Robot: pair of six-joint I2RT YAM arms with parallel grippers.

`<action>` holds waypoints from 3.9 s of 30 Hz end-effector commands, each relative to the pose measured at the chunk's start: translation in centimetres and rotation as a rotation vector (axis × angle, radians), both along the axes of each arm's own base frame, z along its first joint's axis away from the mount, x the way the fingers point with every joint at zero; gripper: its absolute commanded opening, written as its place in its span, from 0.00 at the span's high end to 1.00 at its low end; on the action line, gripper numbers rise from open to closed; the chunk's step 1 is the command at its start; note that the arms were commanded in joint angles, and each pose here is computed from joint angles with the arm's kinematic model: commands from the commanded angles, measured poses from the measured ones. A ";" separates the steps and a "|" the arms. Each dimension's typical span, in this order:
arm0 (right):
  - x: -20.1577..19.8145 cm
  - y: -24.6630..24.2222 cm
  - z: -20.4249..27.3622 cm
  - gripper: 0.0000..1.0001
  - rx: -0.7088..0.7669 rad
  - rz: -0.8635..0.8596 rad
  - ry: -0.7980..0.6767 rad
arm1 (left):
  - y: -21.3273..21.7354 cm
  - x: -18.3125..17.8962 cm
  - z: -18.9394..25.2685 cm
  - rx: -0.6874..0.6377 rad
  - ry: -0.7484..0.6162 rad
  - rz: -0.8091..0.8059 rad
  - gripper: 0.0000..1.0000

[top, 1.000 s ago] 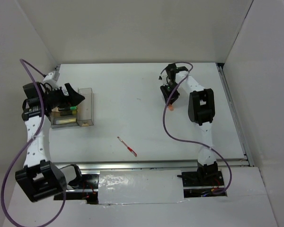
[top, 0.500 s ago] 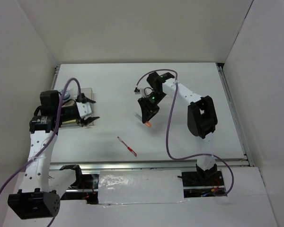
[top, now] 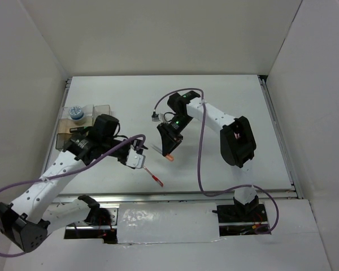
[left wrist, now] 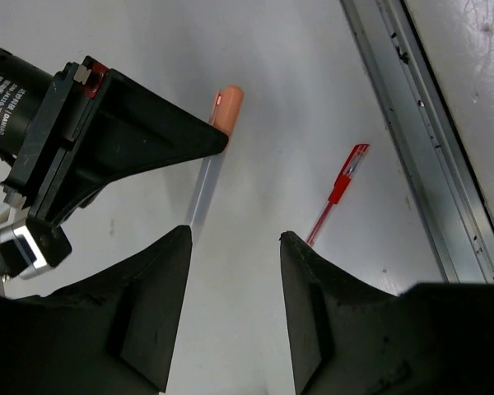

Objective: Sort the stationery into containers
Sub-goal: Pick up the pen from the center of the board, then place the pen in the storage box.

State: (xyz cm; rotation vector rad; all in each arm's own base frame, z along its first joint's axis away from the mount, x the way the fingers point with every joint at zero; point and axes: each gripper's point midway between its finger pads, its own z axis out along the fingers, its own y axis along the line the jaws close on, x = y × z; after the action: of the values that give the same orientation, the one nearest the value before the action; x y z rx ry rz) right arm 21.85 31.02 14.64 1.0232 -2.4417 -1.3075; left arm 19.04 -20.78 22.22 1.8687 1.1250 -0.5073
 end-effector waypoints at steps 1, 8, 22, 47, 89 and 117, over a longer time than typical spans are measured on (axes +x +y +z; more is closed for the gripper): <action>-1.9 0.4 2.9 1.00 0.041 0.020 -0.004 | -1.2 1.7 0.8 0.006 -0.036 0.053 0.41; -2.9 0.7 3.4 1.00 0.054 0.040 0.001 | -1.9 2.4 -0.6 0.069 -0.036 0.040 0.44; -4.7 1.9 4.3 1.00 0.079 0.098 0.024 | -3.0 2.9 -2.1 0.124 -0.049 0.018 0.46; -4.5 1.4 5.3 0.50 0.109 0.092 0.026 | -2.4 1.8 -3.8 0.164 0.052 0.075 1.00; 4.8 -8.6 4.5 0.39 0.048 -0.315 -0.084 | 35.6 15.8 -12.4 0.447 0.108 0.561 0.82; 3.7 -8.0 4.7 0.40 0.017 -0.292 -0.142 | 27.2 15.4 1.3 0.200 -0.141 0.475 0.47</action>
State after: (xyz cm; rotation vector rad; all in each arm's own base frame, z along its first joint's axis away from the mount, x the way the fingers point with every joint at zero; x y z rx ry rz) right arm 25.47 22.94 17.67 0.7401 -2.7152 -1.3532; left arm 35.69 12.55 17.87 1.7227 1.7117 0.0766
